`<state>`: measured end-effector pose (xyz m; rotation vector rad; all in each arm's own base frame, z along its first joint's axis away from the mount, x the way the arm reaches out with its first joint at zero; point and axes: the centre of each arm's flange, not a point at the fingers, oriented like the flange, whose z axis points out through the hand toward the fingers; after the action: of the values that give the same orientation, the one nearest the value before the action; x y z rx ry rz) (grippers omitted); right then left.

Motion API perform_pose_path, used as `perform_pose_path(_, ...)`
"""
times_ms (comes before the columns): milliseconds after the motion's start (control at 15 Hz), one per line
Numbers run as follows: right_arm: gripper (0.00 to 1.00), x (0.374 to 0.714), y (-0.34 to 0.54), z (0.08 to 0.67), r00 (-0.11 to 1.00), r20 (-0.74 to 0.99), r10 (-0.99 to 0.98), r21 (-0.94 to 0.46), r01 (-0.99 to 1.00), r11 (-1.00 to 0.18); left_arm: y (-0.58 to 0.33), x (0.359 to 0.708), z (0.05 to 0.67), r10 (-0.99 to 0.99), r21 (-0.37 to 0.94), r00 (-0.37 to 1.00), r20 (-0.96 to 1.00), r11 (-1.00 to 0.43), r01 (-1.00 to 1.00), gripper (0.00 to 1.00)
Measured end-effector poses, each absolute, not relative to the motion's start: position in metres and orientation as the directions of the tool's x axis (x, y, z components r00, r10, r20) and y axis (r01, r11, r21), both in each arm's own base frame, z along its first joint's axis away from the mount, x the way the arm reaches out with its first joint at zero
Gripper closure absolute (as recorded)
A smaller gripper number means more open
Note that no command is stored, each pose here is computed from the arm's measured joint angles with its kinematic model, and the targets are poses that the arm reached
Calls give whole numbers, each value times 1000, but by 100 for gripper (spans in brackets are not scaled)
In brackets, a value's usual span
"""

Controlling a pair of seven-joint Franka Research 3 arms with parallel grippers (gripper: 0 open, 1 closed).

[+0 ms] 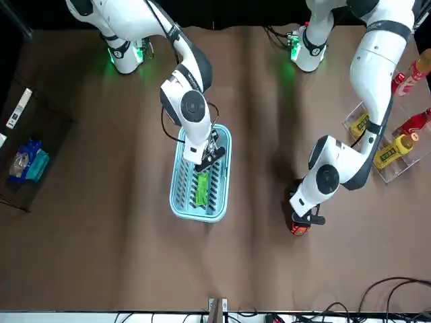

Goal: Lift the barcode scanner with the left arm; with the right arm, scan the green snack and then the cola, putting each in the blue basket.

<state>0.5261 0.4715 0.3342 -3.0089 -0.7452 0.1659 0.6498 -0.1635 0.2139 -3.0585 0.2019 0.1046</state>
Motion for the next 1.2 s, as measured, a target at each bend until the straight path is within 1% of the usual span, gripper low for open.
perform_pose_path(200, 68, 525, 473, 334, 884, -96, 457, -60, 453, -890, -155, 645, 201, -109, -46, 993, -50, -993, -112, 94)
perform_pose_path(333, 67, 524, 474, 334, 889, -96, 448, -59, 444, -894, -157, 644, 201, -107, -44, 993, -47, -993, -109, 92)
perform_pose_path(400, 66, 524, 474, 334, 890, -97, 445, -59, 442, -895, -159, 644, 202, -109, -44, 993, -47, -993, -111, 87)
perform_pose_path(467, 59, 524, 474, 334, 891, -97, 444, -59, 440, -896, -161, 643, 201, -111, -44, 993, -48, -993, -113, 80)
perform_pose_path(533, 50, 524, 474, 334, 891, -97, 443, -59, 439, -896, -162, 642, 200, -112, -44, 992, -50, -993, -114, 72)
perform_pose_path(867, 5, 526, 474, 337, 899, -92, 428, -58, 424, -904, -163, 643, 202, -108, -42, 993, -42, -993, -110, 25)
perform_pose_path(933, 0, 528, 473, 340, 902, -88, 423, -58, 419, -906, -162, 644, 205, -106, -43, 994, -37, -993, -107, 16)
perform_pose_path(1000, 0, 530, 471, 344, 905, -85, 417, -57, 413, -909, -161, 646, 209, -103, -44, 994, -30, -994, -105, 7)
perform_pose_path(1067, 0, 534, 467, 351, 909, -78, 409, -57, 405, -912, -159, 648, 215, -100, -45, 995, -20, -994, -101, 1)
perform_pose_path(1200, 0, 550, 448, 377, 925, -50, 376, -57, 373, -926, -155, 653, 238, -94, -58, 996, 7, -994, -94, 0)
